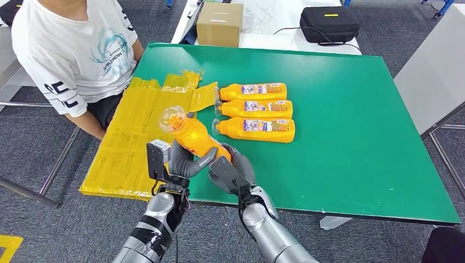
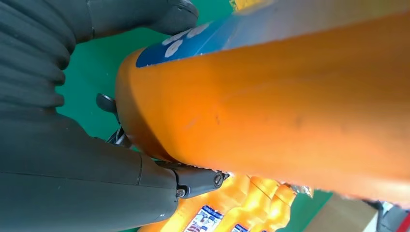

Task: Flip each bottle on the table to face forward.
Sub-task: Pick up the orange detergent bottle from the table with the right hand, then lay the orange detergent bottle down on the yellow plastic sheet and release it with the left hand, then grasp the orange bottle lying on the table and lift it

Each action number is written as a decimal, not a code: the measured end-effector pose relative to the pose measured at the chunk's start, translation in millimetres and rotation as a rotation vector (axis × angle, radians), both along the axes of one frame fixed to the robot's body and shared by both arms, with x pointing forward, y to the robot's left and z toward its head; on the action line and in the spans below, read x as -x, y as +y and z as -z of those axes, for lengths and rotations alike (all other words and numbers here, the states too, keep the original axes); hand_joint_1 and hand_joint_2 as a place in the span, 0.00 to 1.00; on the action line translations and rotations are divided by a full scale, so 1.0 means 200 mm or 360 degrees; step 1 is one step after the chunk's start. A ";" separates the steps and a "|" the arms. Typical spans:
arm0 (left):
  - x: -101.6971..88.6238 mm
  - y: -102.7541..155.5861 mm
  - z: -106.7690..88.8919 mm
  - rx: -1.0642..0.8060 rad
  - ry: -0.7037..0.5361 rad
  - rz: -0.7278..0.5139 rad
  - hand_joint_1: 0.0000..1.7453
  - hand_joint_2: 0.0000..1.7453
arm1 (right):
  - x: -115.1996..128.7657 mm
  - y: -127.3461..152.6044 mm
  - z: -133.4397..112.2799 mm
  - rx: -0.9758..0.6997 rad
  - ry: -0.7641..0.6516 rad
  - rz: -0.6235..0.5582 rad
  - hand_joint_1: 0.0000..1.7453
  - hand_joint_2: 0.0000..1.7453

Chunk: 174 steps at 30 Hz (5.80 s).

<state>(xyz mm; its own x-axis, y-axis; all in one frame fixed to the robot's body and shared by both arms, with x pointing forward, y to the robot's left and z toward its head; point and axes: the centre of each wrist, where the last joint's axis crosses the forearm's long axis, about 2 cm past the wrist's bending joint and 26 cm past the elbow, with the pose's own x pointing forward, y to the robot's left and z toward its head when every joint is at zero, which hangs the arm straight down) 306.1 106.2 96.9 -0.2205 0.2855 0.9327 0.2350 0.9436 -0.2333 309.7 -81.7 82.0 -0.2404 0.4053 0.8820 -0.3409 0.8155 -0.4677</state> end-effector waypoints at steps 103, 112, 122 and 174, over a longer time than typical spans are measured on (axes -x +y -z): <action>-0.39 1.24 0.11 -0.2304 -0.0197 0.0390 0.00 1.00 | -0.11 -0.12 -0.20 -0.0440 -0.0256 0.0034 0.00 1.00; -0.36 1.25 0.13 -0.2164 -0.0198 0.0362 0.00 1.00 | -0.11 -0.13 -0.19 -0.0401 -0.0237 0.0035 0.00 1.00; -0.22 1.21 0.21 -0.1398 -0.0167 -0.0018 0.00 1.00 | -0.18 -0.20 -0.13 -0.0057 -0.0187 0.0049 0.00 1.00; -0.26 0.71 0.08 -0.0445 -0.0241 -0.0044 0.00 1.00 | -0.15 -0.82 0.02 0.1353 0.0074 0.0117 0.00 1.00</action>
